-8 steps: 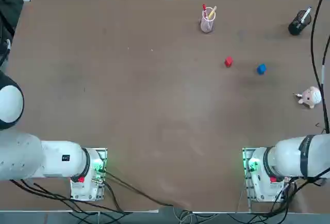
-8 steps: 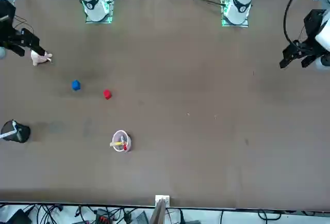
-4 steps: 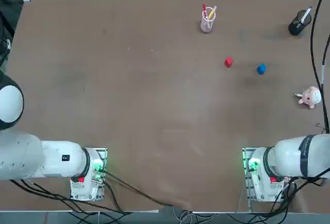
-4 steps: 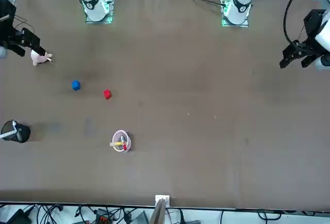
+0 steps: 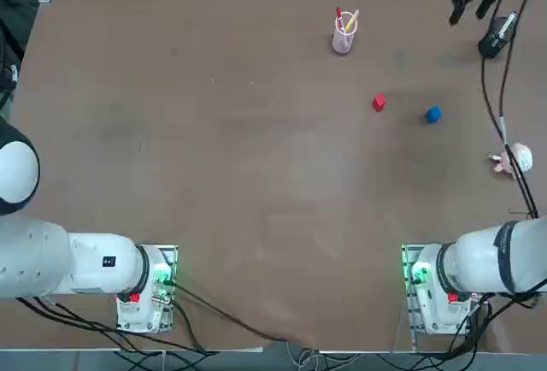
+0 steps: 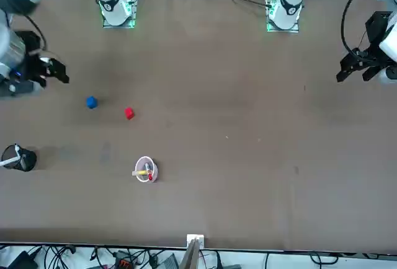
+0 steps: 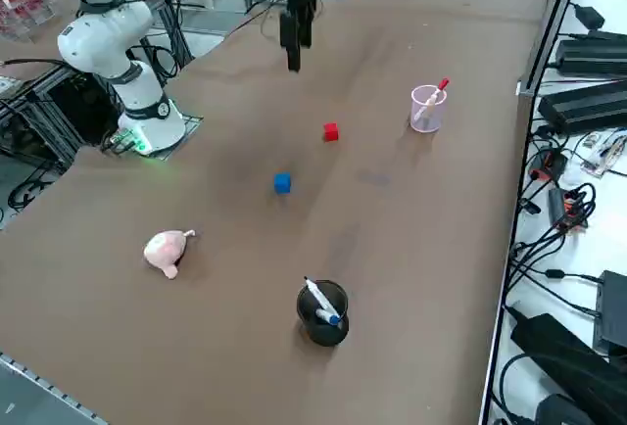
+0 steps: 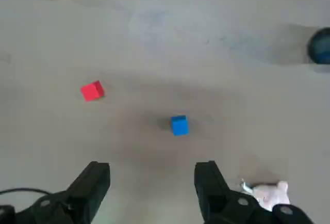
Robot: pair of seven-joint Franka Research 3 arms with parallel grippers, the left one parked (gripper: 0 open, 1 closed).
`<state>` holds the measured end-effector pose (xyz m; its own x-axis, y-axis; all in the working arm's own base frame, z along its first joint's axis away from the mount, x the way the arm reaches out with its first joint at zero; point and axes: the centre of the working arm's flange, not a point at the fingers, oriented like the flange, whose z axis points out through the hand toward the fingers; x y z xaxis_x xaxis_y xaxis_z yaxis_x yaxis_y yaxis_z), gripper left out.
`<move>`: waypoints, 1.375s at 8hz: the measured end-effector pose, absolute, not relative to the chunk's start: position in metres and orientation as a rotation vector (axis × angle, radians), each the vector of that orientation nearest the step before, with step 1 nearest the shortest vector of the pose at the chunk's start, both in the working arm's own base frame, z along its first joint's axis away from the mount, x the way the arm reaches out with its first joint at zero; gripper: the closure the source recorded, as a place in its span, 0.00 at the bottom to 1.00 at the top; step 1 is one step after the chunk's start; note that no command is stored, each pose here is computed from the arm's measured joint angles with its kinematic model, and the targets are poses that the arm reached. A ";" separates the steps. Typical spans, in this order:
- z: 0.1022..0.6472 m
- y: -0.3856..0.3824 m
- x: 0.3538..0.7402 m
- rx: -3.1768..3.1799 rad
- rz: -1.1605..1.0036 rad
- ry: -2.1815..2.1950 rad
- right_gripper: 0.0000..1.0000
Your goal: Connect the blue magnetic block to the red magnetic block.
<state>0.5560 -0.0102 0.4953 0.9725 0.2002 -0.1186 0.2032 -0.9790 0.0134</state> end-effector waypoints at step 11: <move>0.226 -0.051 0.508 3.022 -0.306 0.514 0.00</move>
